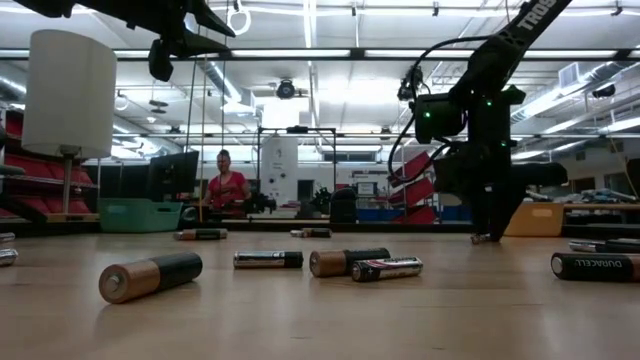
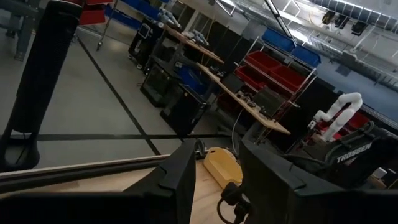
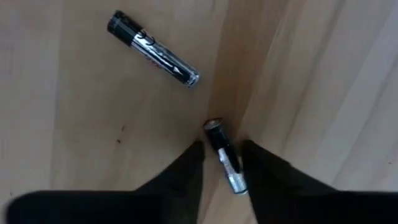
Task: Sort batteries
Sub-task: Put the silver battery into the yellow bin
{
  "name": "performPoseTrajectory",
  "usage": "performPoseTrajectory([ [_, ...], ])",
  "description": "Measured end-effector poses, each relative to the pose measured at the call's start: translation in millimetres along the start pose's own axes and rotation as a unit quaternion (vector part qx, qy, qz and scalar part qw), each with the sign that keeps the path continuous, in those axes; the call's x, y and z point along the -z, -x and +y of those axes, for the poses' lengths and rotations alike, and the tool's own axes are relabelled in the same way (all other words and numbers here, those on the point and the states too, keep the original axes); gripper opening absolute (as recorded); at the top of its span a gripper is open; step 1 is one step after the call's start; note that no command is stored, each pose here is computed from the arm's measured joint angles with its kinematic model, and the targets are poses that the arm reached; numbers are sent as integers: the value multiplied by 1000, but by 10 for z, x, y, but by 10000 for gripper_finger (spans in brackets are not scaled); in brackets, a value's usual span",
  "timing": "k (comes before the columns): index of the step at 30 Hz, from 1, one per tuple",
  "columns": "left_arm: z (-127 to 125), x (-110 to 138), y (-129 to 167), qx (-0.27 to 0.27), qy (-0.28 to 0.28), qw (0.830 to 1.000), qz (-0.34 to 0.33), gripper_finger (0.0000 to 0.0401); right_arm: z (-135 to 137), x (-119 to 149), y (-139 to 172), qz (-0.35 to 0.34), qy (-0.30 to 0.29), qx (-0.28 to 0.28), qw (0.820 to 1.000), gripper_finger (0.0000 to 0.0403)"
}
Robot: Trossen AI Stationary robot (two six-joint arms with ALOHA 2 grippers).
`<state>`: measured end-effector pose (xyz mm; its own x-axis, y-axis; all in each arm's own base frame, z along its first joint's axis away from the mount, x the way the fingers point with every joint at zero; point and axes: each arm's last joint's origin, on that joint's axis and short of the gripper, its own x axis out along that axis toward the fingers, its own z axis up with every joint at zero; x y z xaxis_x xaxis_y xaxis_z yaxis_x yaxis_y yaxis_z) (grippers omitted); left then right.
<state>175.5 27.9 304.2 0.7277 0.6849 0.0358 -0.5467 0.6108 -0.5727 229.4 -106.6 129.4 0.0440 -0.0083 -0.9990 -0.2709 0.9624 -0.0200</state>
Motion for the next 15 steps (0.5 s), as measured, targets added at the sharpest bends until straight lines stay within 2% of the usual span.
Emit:
performPoseTrajectory([
  [4, -1, -7, 3, 1, 2, 1000, -2, 136, -3, -4, -3, -2, -1, 2, 1000, 24],
  [15, -24, -48, 9, 14, 17, 1000, -16, 136, 4, 14, 65, -16, -35, 7, 999, 20],
])
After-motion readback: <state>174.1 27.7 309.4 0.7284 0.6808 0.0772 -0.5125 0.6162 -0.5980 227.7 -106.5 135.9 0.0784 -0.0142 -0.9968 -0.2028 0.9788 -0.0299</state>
